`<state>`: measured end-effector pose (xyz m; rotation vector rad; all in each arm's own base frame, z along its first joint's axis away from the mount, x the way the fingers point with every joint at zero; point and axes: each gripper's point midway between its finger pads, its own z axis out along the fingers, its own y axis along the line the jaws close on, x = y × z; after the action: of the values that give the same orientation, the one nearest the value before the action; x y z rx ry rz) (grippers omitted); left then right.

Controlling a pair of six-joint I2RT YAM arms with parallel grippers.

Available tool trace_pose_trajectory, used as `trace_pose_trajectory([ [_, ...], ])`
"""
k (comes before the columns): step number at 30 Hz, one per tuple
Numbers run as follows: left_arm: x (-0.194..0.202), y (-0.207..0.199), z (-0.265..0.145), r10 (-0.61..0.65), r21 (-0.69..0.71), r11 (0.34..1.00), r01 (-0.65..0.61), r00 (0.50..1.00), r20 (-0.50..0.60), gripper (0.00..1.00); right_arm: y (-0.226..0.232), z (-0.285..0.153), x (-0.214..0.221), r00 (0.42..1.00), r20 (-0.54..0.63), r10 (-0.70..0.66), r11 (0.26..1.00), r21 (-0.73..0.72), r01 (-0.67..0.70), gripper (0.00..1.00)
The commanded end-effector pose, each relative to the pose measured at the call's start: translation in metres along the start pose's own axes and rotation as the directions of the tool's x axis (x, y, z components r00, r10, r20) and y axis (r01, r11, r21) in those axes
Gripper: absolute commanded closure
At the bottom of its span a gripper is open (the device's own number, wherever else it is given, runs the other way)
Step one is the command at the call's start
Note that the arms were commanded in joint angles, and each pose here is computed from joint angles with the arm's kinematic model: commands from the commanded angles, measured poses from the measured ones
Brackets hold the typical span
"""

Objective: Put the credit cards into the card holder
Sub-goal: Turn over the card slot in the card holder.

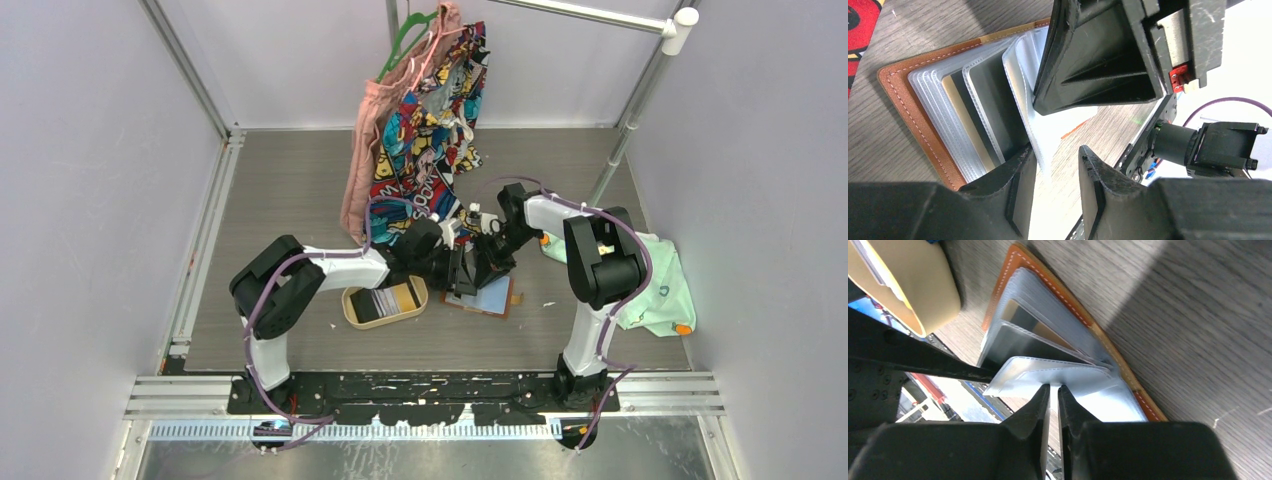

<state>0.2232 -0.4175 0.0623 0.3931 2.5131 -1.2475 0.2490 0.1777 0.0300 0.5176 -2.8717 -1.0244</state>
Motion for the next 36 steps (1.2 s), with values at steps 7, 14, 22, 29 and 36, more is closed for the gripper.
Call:
trace_pose_trajectory([
  [7, -0.042, -0.022, -0.026, 0.033, 0.061, 0.997, -0.041, 0.991, 0.132, 0.63, -0.018, -0.009, -0.010, 0.997, 0.018, -0.069, 0.988, 0.142, 0.066, 0.88],
  [14, -0.046, -0.015, -0.041, 0.065, -0.019, 0.998, -0.062, 0.985, 0.160, 0.63, -0.018, -0.009, -0.010, 0.998, 0.016, -0.065, 0.990, 0.128, 0.063, 0.88],
  [22, -0.046, -0.029, -0.037, 0.053, 0.049, 0.997, -0.061, 0.988, 0.145, 0.63, -0.016, -0.009, -0.010, 0.998, 0.013, -0.063, 0.991, 0.118, 0.061, 0.88],
  [29, -0.039, -0.025, -0.016, 0.034, 0.056, 0.998, -0.040, 0.994, 0.100, 0.62, -0.016, -0.009, -0.009, 0.998, 0.009, -0.062, 0.992, 0.115, 0.060, 0.88],
  [36, -0.034, -0.002, -0.006, 0.026, -0.033, 0.999, -0.024, 0.997, 0.066, 0.61, -0.016, -0.009, -0.009, 0.998, 0.010, -0.059, 0.992, 0.112, 0.057, 0.88],
])
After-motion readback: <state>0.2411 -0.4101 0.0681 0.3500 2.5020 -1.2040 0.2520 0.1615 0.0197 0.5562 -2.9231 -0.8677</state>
